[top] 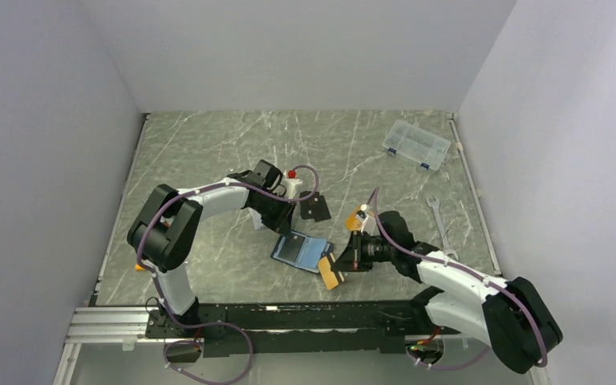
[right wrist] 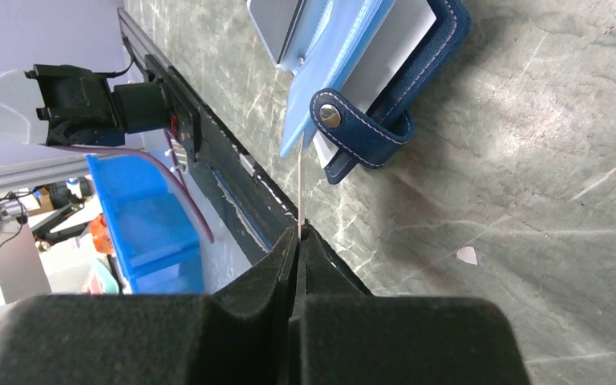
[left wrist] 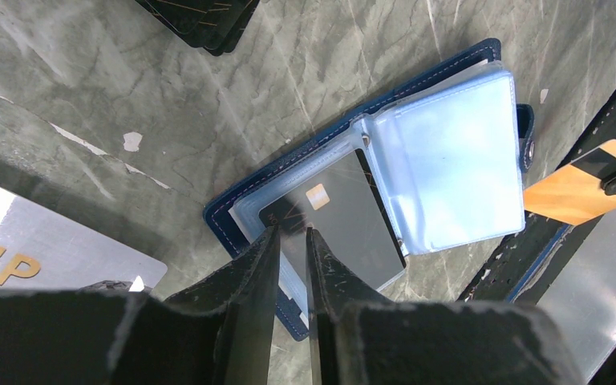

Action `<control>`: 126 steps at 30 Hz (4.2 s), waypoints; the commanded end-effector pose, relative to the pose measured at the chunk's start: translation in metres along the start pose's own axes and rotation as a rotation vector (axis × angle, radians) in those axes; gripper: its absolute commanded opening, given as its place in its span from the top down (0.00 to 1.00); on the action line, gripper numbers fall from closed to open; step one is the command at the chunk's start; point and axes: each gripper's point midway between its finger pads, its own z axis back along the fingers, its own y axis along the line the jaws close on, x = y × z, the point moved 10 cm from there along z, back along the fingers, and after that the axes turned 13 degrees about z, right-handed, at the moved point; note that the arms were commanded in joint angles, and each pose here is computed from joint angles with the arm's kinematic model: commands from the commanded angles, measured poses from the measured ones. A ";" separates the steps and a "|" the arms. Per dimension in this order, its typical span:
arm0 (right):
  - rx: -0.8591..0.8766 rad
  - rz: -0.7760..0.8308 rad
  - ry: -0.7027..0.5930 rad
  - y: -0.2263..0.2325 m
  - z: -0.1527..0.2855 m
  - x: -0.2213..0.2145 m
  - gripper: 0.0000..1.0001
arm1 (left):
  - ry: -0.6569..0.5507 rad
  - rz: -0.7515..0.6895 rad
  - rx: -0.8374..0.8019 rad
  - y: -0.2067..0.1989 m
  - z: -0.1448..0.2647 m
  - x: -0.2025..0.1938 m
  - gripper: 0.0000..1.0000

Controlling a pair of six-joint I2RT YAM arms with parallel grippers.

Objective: Put the credit cards into the card holder
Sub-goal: Turn over the card slot in the card holder, then insert the credit card into the card holder.

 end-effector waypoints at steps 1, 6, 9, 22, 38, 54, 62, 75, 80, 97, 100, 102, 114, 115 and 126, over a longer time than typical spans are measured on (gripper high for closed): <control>0.037 0.027 -0.042 0.006 -0.002 0.012 1.00 | -0.045 -0.057 -0.028 -0.012 0.012 0.008 0.77; 0.053 0.040 -0.052 0.010 -0.008 0.027 1.00 | -0.043 -0.056 -0.033 -0.012 0.011 0.009 0.77; 0.058 0.057 -0.067 0.013 -0.012 0.037 1.00 | -0.044 -0.061 -0.029 -0.012 0.012 0.008 0.77; 0.055 0.058 -0.016 0.006 -0.048 0.070 1.00 | -0.084 -0.054 -0.103 0.001 0.044 0.018 0.75; -0.082 0.013 0.061 -0.012 -0.065 0.050 1.00 | -0.069 -0.627 -0.019 0.019 0.042 0.011 0.61; 0.033 -0.026 0.029 -0.017 -0.048 0.053 1.00 | 0.092 -1.180 0.169 0.026 0.017 -0.004 0.56; 0.055 -0.026 0.029 -0.016 -0.049 0.055 1.00 | 0.180 -1.218 0.154 0.011 -0.008 -0.025 0.61; 0.012 -0.018 0.026 -0.020 -0.042 0.051 1.00 | 0.231 -1.149 0.072 -0.015 -0.005 -0.052 0.67; 0.000 -0.032 0.027 -0.024 -0.035 0.043 1.00 | 0.241 -1.130 0.054 -0.022 -0.008 -0.070 0.66; 0.013 -0.017 -0.004 -0.029 -0.037 0.044 1.00 | 0.189 -1.111 0.131 -0.028 -0.006 -0.061 0.68; 0.023 -0.019 -0.004 -0.032 -0.041 0.045 1.00 | 0.185 -1.112 0.132 -0.028 -0.008 -0.059 0.68; 0.025 -0.016 -0.012 -0.033 -0.042 0.045 1.00 | 0.187 -1.115 0.130 -0.028 -0.010 -0.060 0.68; -0.014 -0.035 -0.062 -0.036 -0.053 0.038 1.00 | 0.185 -1.104 0.115 -0.032 -0.012 -0.061 0.70; -0.019 -0.038 -0.065 -0.036 -0.054 0.037 1.00 | 0.188 -1.104 0.112 -0.033 -0.012 -0.062 0.70; -0.094 -0.026 -0.086 -0.038 -0.061 0.030 1.00 | 0.201 -1.099 0.106 -0.042 -0.016 -0.066 0.72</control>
